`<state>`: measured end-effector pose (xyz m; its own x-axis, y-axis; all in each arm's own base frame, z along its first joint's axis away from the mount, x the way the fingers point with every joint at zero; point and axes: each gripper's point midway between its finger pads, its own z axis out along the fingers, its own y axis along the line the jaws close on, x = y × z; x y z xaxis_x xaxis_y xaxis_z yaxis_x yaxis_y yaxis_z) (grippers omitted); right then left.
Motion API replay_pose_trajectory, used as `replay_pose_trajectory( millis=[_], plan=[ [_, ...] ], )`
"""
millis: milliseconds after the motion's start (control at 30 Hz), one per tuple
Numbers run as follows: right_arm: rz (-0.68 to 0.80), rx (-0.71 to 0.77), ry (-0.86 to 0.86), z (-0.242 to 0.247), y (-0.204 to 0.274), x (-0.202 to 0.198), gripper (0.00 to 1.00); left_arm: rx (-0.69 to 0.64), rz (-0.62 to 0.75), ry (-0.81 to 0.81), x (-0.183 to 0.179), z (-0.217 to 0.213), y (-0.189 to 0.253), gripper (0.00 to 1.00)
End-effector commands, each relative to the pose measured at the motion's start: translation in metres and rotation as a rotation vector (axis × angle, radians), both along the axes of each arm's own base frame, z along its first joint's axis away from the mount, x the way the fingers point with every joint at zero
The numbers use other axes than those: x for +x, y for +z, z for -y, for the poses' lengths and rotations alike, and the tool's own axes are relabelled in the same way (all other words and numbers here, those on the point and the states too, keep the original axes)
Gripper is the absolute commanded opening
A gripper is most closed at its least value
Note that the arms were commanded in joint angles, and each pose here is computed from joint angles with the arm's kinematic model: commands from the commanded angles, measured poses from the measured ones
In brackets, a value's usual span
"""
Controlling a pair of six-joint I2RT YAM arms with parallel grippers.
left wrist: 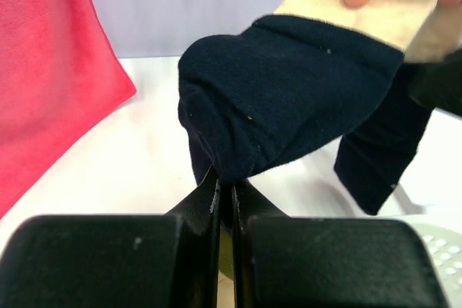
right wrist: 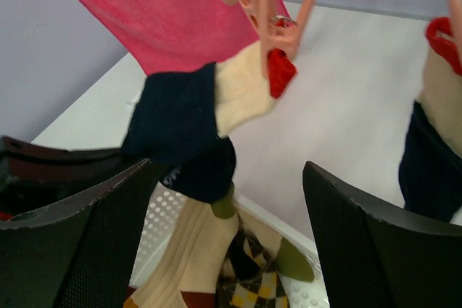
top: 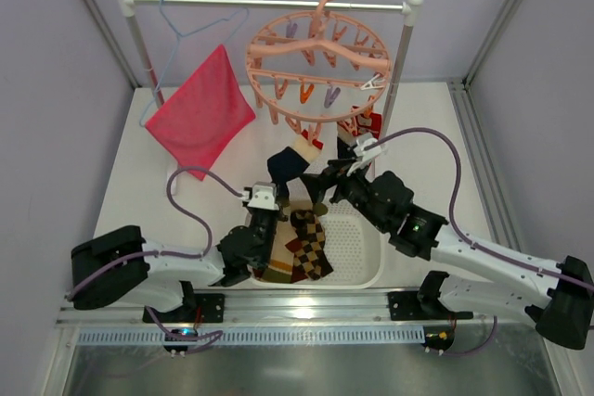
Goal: Remove the socks clipped to the hanger
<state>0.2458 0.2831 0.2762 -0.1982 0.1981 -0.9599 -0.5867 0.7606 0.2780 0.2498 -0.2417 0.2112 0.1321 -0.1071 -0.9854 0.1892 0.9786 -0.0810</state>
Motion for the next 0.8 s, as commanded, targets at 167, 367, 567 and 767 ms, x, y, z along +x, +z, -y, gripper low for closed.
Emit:
replay_pose_trajectory(
  millis=[167, 367, 567, 767],
  plan=[
    [0.052, 0.023, -0.115, 0.056, 0.029, -0.015, 0.85, -0.058, -0.041, -0.031, -0.009, -0.012, 0.011, 0.00],
    [0.059, 0.022, -0.110, 0.036, 0.055, -0.002, 0.85, -0.077, -0.061, -0.088, -0.012, -0.002, 0.018, 0.00],
    [0.078, -0.002, -0.096, 0.009, 0.074, 0.016, 0.82, -0.095, -0.083, -0.103, -0.014, 0.000, 0.014, 0.00],
    [0.082, -0.029, -0.096, -0.004, 0.082, 0.032, 0.79, -0.102, -0.094, -0.128, -0.017, 0.001, 0.014, 0.00]
  ],
)
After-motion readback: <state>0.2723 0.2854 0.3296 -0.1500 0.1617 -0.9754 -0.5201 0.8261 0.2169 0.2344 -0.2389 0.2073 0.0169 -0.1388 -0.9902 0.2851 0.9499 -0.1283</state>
